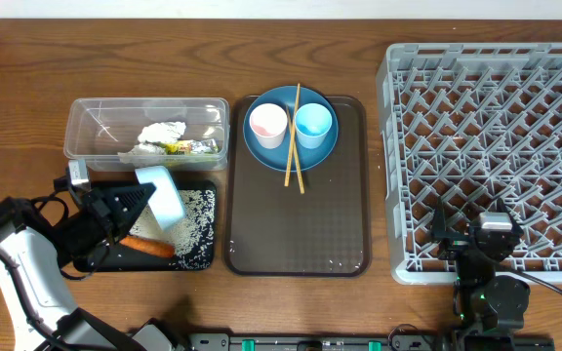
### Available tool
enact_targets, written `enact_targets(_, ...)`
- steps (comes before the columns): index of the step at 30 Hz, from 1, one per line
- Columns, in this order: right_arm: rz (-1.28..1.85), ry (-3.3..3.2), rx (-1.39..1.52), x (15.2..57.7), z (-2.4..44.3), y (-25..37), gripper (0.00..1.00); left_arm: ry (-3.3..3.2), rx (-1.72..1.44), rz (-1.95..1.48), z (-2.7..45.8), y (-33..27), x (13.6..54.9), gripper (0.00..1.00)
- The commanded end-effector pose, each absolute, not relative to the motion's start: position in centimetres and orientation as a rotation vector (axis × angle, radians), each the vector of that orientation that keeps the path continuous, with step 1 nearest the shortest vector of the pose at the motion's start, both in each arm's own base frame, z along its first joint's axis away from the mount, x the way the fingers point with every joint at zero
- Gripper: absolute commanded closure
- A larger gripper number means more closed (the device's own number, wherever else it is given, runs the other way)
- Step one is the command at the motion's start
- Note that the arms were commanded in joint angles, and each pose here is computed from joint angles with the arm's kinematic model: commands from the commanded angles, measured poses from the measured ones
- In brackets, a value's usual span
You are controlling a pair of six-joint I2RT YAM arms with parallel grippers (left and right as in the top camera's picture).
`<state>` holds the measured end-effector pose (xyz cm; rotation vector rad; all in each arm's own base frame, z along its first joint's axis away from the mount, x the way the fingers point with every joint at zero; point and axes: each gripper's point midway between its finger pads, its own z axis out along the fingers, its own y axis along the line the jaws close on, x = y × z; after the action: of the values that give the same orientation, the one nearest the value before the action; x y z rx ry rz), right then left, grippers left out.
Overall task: Sort waste into correct bins and load items into the dishwasher rack
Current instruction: 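Hold the bowl inverted with the left gripper to empty the rice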
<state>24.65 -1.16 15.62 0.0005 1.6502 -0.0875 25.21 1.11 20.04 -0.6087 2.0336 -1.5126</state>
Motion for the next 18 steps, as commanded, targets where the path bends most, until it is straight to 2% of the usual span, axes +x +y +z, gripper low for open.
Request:
enact_targets(1,-0.082,1.655,0.02,24.64,15.46,-1.32,0.01,1.999,-0.576,-1.529,20.45,0.93,25.11,0.94)
enact_targets(10,-0.082,1.655,0.02,24.64,15.47,-1.32,0.01,2.001,-0.66,-1.61,20.87,0.0,24.19,0.94)
enact_targets(13,-0.082,1.655,0.02,24.64,15.46,-1.32,0.01,1.996,-0.558,-1.526,20.54,0.78,24.89,0.94)
enact_targets(18,-0.082,1.655,0.02,24.64,15.46,-1.32,0.01,2.017,-0.645,-1.566,20.23,0.67,24.69,0.94)
